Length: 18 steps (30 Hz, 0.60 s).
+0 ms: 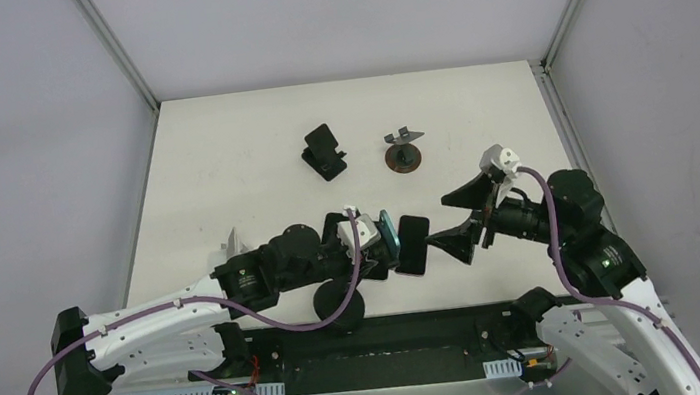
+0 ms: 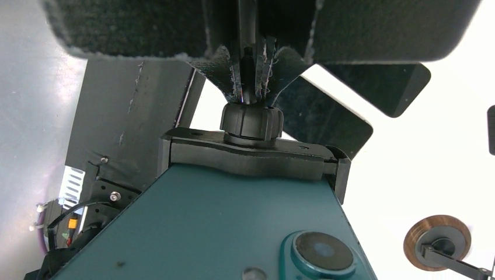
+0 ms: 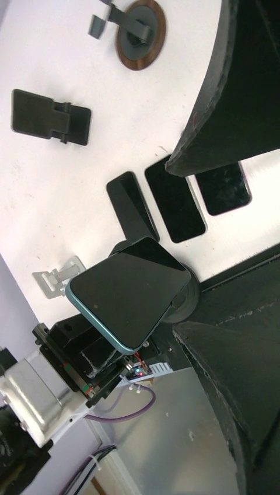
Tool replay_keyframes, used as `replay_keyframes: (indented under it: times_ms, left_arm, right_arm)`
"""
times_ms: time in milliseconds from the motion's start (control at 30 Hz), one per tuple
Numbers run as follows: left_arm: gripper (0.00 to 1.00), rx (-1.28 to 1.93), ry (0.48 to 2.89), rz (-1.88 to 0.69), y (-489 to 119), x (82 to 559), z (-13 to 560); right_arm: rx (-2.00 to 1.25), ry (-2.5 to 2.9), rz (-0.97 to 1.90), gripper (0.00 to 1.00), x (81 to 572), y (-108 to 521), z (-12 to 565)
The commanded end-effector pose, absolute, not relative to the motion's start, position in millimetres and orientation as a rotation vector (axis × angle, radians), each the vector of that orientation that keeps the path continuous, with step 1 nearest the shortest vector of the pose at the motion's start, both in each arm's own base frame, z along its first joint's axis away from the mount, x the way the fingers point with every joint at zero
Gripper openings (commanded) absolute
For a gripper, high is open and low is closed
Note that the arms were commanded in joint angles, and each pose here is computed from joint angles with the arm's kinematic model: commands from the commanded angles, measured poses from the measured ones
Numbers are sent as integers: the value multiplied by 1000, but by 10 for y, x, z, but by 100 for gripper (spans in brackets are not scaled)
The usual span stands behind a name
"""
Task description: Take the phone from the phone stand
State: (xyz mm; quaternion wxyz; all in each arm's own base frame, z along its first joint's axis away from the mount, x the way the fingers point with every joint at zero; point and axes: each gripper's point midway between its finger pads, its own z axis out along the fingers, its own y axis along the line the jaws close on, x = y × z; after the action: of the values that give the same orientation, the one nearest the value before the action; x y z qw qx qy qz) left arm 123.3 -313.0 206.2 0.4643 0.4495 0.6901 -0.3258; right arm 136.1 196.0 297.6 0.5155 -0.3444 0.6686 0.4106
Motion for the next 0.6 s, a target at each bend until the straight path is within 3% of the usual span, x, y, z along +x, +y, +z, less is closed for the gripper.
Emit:
replay_keyframes:
  times_ms: [0,567]
  left_arm:
    - [0,1028,1494,-876,-3277,1260,2721]
    - [0,1204,1348,-1069,-3362,847,2894]
  right_arm:
    - [-725,1746,975,99,1417,1901,3058]
    - [-1263,1280,1175,99,820,2161,2986]
